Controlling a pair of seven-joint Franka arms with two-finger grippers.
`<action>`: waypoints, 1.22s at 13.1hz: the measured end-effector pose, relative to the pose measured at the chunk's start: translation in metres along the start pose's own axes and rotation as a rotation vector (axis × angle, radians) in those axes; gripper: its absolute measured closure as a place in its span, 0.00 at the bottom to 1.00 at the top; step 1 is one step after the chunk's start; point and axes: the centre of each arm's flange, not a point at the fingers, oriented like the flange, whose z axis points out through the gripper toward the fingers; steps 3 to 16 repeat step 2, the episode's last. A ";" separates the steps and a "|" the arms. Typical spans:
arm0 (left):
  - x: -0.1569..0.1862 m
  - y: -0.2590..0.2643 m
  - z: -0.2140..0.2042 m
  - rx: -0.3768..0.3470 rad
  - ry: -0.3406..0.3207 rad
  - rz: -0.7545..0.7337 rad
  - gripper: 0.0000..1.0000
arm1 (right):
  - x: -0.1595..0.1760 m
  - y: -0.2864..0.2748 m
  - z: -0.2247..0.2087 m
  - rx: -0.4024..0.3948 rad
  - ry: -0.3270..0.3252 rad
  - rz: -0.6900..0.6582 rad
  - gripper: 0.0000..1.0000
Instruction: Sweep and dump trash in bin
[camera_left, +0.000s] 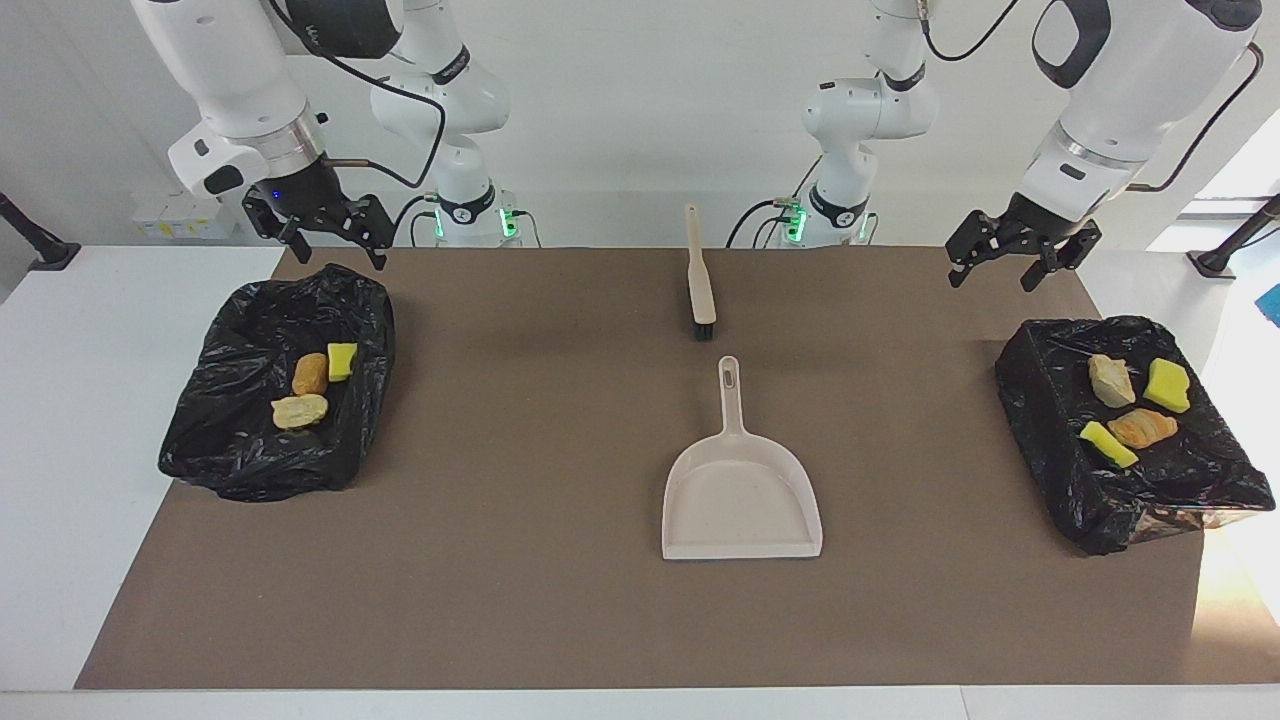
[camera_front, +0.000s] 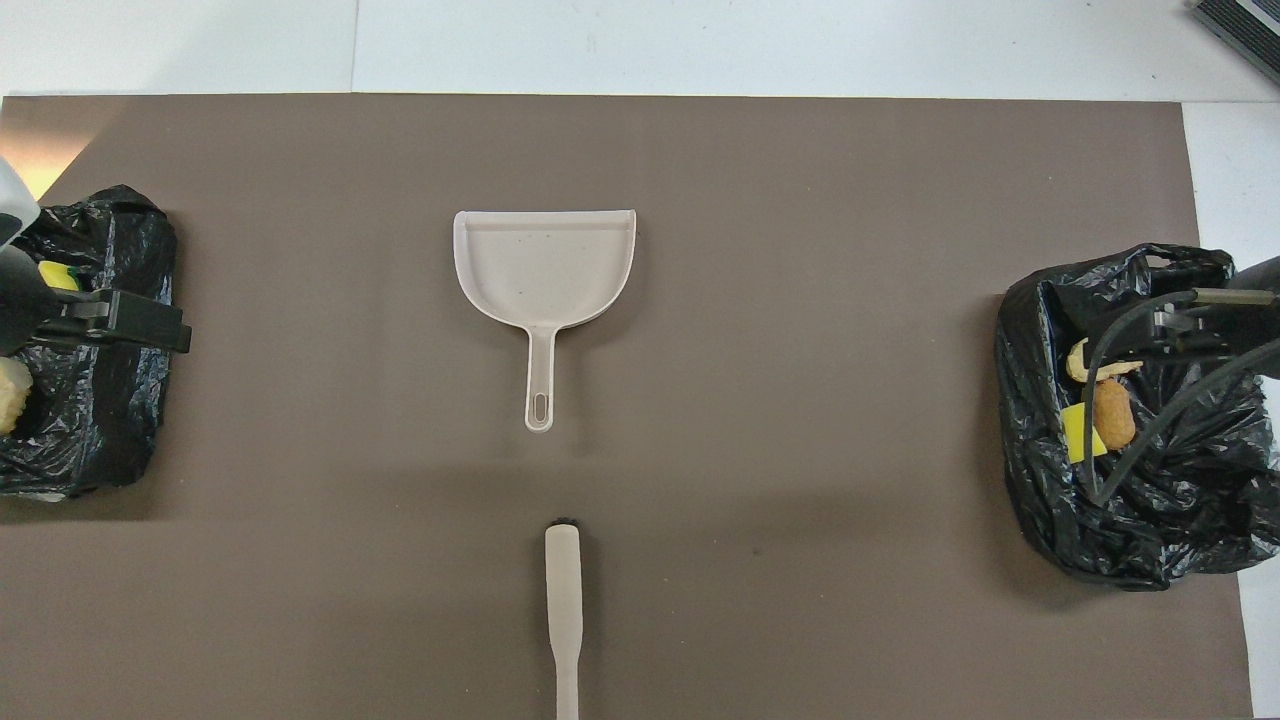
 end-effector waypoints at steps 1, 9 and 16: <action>0.000 -0.001 0.000 0.000 -0.001 0.005 0.00 | 0.000 0.000 0.001 0.000 -0.001 0.000 0.00; 0.000 -0.002 0.000 0.000 -0.002 0.007 0.00 | 0.001 -0.001 0.001 0.000 -0.001 -0.001 0.00; 0.000 -0.002 0.000 0.000 -0.002 0.007 0.00 | 0.001 -0.001 0.001 0.000 -0.001 -0.001 0.00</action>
